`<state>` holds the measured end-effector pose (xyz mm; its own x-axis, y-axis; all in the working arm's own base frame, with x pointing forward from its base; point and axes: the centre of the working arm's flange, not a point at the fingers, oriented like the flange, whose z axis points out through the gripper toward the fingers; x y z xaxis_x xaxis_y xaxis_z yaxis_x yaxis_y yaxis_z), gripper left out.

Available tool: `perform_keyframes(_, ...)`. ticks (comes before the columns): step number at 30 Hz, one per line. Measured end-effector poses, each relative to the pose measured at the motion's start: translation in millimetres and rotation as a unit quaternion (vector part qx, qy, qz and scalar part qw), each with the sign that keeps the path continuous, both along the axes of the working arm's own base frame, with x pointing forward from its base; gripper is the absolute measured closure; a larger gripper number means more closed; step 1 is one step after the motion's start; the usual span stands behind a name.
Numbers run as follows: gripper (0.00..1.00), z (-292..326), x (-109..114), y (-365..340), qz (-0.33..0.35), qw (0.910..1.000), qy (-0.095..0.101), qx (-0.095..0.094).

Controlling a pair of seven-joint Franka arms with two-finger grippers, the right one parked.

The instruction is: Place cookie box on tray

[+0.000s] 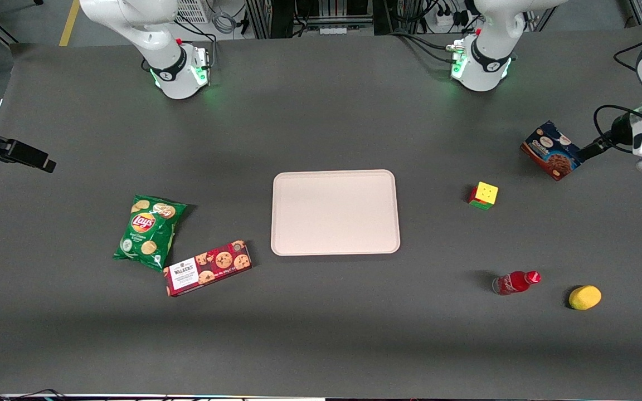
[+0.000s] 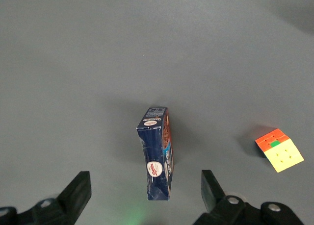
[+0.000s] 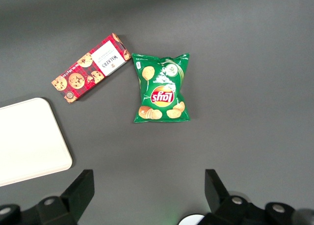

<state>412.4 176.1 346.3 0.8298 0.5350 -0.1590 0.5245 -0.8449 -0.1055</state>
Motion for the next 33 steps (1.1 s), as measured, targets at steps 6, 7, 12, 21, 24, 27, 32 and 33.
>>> perform_keyframes(6,0.00,-15,-17,3,0.011,0.9999,0.008,-0.007)
perform_keyframes(7,0.00,-17,-19,3,0.012,0.9999,0.007,-0.008)
perform_keyframes(12,0.00,-35,-30,-2,0.013,0.9998,-0.010,-0.007)
perform_keyframes(21,0.00,-56,-42,-10,0.011,0.9993,-0.035,-0.003)
perform_keyframes(24,0.00,-59,-42,-11,0.010,0.9988,-0.049,0.000)
perform_keyframes(27,0.00,-64,-43,-13,0.010,0.9980,-0.062,0.004)
perform_keyframes(32,0.00,-82,-46,-14,0.010,0.9969,-0.078,0.010)
perform_keyframes(33,0.00,-85,-47,-14,0.010,0.9967,-0.080,0.011)
